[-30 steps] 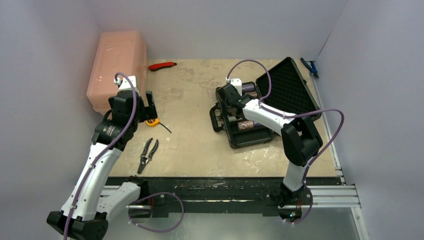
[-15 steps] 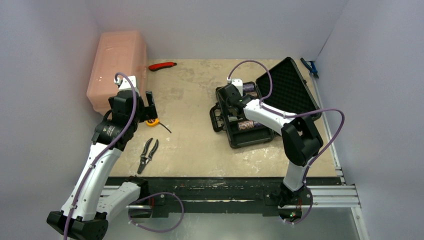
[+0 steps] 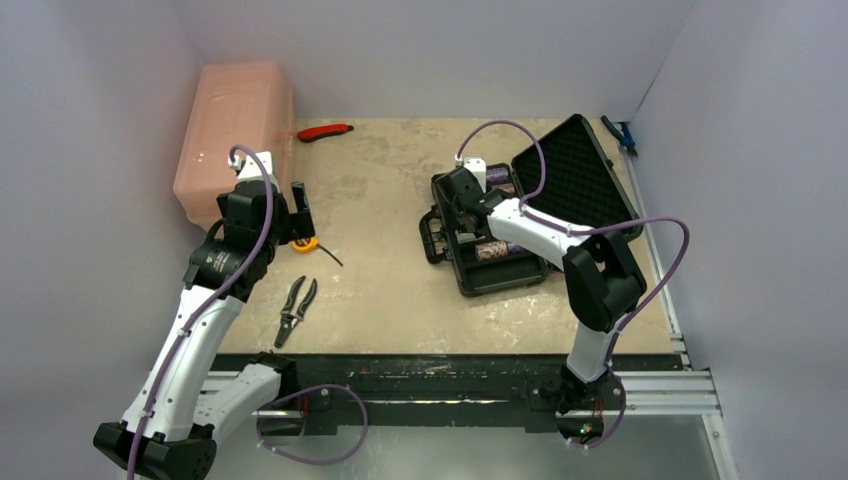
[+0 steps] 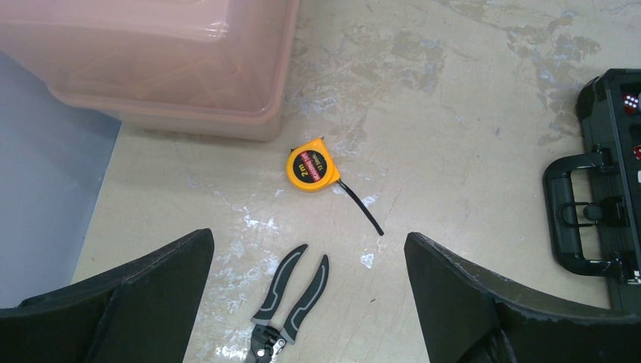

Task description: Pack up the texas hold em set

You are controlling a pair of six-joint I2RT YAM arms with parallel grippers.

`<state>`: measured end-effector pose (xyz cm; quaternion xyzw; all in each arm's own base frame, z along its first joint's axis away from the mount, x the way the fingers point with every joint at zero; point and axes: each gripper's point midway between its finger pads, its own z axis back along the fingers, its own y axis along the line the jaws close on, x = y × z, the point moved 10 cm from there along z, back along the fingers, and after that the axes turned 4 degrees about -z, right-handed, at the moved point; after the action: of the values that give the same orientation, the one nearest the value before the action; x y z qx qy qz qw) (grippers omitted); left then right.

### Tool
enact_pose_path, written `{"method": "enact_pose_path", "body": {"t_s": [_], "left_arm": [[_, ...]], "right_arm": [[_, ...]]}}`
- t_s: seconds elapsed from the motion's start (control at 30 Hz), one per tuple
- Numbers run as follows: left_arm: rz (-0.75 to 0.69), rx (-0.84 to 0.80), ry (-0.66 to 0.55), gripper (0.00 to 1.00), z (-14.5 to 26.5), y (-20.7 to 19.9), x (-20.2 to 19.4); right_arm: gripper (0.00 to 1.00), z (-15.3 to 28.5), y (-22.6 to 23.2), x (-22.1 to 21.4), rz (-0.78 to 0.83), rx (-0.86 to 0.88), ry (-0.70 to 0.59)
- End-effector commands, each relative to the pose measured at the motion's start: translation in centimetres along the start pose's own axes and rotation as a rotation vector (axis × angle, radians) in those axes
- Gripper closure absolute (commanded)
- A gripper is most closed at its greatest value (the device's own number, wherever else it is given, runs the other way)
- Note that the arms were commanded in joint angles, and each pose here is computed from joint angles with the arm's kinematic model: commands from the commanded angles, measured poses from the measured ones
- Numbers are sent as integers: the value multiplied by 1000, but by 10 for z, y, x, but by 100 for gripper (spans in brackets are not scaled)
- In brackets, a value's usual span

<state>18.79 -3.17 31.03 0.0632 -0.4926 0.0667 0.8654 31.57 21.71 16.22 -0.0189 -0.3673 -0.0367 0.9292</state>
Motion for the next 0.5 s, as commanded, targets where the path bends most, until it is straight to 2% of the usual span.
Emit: {"method": "enact_pose_path", "body": {"t_s": [0.0, 0.2, 0.33, 0.47], "left_arm": [[-6, -11, -31, 2, -1, -1, 5], [-7, -12, -31, 2, -1, -1, 5], [-7, -10, -29, 2, -1, -1, 4], [-9, -7, -26, 2, -3, -2, 4]], "right_arm": [[77, -1, -6, 1, -14, -8, -10], [60, 1, -9, 2, -13, -13, -16], [42, 7, -11, 6, -17, -20, -30], [32, 13, -13, 11, -19, -22, -47]]}}
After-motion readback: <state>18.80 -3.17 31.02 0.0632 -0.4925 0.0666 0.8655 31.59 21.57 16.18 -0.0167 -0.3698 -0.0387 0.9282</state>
